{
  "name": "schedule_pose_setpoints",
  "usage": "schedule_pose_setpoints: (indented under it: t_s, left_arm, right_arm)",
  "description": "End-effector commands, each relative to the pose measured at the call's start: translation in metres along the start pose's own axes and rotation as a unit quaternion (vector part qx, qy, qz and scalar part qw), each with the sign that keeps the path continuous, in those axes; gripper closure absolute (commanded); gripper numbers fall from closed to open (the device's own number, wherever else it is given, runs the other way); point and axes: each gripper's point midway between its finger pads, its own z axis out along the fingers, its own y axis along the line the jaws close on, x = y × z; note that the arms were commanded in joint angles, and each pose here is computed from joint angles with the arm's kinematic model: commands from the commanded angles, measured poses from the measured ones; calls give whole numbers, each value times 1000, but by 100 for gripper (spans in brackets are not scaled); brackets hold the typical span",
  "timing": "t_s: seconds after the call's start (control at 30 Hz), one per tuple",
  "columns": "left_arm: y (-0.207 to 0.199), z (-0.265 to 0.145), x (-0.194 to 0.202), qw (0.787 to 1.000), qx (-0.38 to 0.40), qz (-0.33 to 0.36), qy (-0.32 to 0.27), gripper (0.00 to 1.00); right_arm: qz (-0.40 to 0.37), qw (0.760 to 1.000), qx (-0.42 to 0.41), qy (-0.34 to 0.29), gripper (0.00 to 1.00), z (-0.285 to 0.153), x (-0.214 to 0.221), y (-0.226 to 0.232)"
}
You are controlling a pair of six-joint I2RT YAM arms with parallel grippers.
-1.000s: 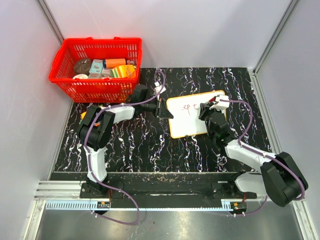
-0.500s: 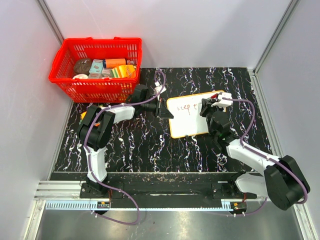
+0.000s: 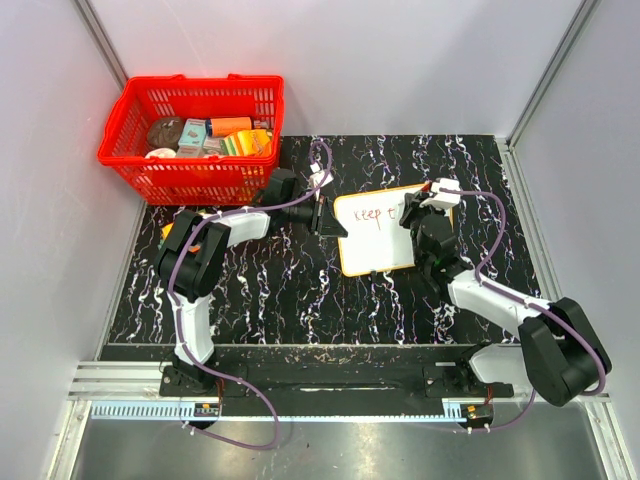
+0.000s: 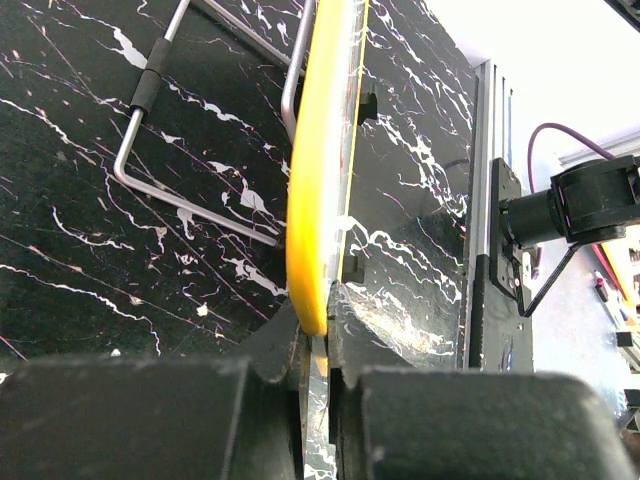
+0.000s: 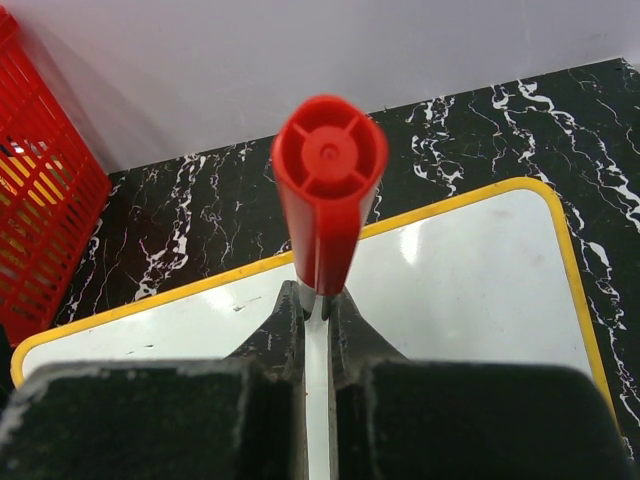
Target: Write a sentence on the whiteboard
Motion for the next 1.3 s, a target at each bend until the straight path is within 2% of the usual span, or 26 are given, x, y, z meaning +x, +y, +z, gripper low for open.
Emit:
schedule_pose_setpoints:
  t_s: [0.0,1.27]
  left_arm:
    - [32,11,48,997,-49,2,52,100]
    - [31,12,49,997,-49,3,54,100]
  right_arm:
    - [19,999,7,-41,100,8,-27,2]
    - [35,999,7,40,100,-20,30,-17]
